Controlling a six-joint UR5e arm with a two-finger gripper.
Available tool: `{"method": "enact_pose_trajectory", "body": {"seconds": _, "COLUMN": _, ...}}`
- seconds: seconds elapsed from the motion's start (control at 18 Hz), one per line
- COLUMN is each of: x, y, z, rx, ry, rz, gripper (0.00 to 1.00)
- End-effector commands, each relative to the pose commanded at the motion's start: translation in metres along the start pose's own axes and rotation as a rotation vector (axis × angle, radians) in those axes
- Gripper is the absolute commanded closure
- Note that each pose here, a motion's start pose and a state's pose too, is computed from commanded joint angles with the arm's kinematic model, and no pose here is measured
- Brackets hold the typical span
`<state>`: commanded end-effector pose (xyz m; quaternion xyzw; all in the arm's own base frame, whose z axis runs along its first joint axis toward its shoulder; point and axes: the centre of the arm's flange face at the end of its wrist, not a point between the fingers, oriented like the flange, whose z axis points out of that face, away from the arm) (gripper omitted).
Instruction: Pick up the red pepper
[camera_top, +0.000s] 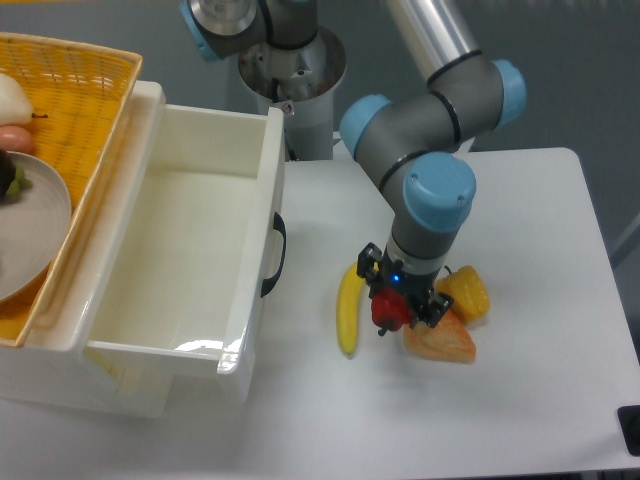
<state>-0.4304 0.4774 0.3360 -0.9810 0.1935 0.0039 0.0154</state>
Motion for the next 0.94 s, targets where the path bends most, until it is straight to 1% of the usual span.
{"method": "enact_pose_trajectory", "body": {"seconds": 0.11, "x": 0.007, "y": -0.007, "z": -0.011, "rx": -0.030, "ry": -0.022, "rz": 0.071, "gripper": 0.30}}
{"method": "enact_pose_trajectory", "body": {"seconds": 0.28, "x": 0.020, "y": -0.014, "z": -0.025, "rx": -0.070, "ry": -0.023, "rz": 0.138, "gripper": 0.30}}
{"method": "enact_pose_trajectory", "body": {"seconds": 0.33, "x": 0.032, "y": -0.024, "z": -0.029, "rx": -0.088, "ry": -0.016, "rz": 0.181, "gripper": 0.30}}
{"method": "enact_pose_trajectory", "body": {"seconds": 0.44, "x": 0.038, "y": -0.029, "z": -0.038, "rx": -0.086, "ry": -0.026, "rz": 0.201, "gripper": 0.30}}
{"method": "enact_pose_trajectory", "body": {"seconds": 0.56, "x": 0.045, "y": -0.038, "z": -0.036, "rx": -0.087, "ry": -0.017, "rz": 0.220, "gripper": 0.30}}
{"method": "enact_pose_trajectory", "body": {"seconds": 0.94, "x": 0.046, "y": -0.033, "z": -0.033, "rx": -0.093, "ry": 0.001, "rz": 0.215, "gripper": 0.30}}
